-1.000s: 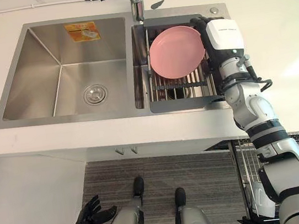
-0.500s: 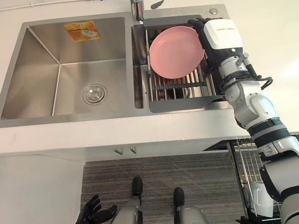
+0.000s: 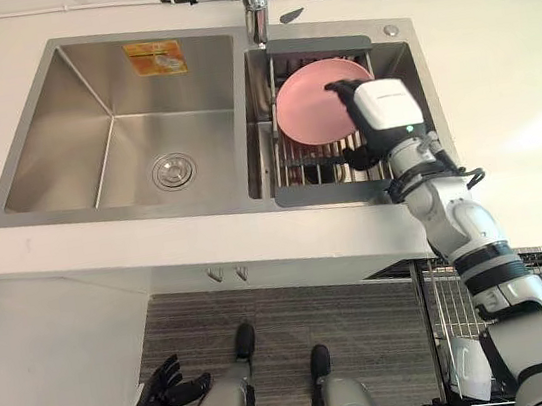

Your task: Walk over to the sink, pick up the cup, carry it to the dishwasher, place the cup inside the dishwasher, then close the dishwasher door

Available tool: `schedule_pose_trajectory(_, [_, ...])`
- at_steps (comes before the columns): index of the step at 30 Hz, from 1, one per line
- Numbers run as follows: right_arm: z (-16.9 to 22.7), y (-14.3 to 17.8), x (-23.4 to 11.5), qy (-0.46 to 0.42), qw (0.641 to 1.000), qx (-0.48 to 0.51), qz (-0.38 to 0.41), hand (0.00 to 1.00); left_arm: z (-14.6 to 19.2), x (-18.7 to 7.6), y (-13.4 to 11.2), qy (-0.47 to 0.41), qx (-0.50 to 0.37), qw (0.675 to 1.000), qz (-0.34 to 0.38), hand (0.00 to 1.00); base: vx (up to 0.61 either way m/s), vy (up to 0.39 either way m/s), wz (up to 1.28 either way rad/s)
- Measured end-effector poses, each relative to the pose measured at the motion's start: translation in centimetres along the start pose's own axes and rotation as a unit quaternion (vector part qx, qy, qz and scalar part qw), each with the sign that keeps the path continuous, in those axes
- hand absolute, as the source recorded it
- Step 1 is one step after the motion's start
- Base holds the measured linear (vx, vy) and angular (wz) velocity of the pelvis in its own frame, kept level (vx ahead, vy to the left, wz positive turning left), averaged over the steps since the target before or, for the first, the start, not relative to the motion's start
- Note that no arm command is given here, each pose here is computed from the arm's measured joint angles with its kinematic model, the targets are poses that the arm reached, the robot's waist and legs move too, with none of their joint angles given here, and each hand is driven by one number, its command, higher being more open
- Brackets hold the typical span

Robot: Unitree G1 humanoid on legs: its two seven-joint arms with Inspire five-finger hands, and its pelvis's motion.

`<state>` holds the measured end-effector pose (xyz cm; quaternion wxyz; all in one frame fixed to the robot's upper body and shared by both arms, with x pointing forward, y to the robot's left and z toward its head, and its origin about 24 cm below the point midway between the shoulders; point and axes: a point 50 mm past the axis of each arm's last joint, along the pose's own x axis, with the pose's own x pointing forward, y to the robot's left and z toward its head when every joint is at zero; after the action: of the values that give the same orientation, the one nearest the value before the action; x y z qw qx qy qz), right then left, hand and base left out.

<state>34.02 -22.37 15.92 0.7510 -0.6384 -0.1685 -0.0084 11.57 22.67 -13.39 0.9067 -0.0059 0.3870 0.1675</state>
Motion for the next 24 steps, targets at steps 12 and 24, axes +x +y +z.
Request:
schedule_pose_trajectory(12, [1.6,0.5,0.2,-0.019,1.0,-0.005,-0.015,0.9,0.0,0.0,0.1,-0.001,0.001,1.0,0.001,0.9,0.0,0.0,0.01])
schedule_pose_trajectory(24, [1.2,0.6,0.3,0.008,0.999,-0.004,-0.035,0.9,0.1,0.0,0.2,-0.002,0.002,1.0,0.003,0.9,0.01,-0.005,0.03])
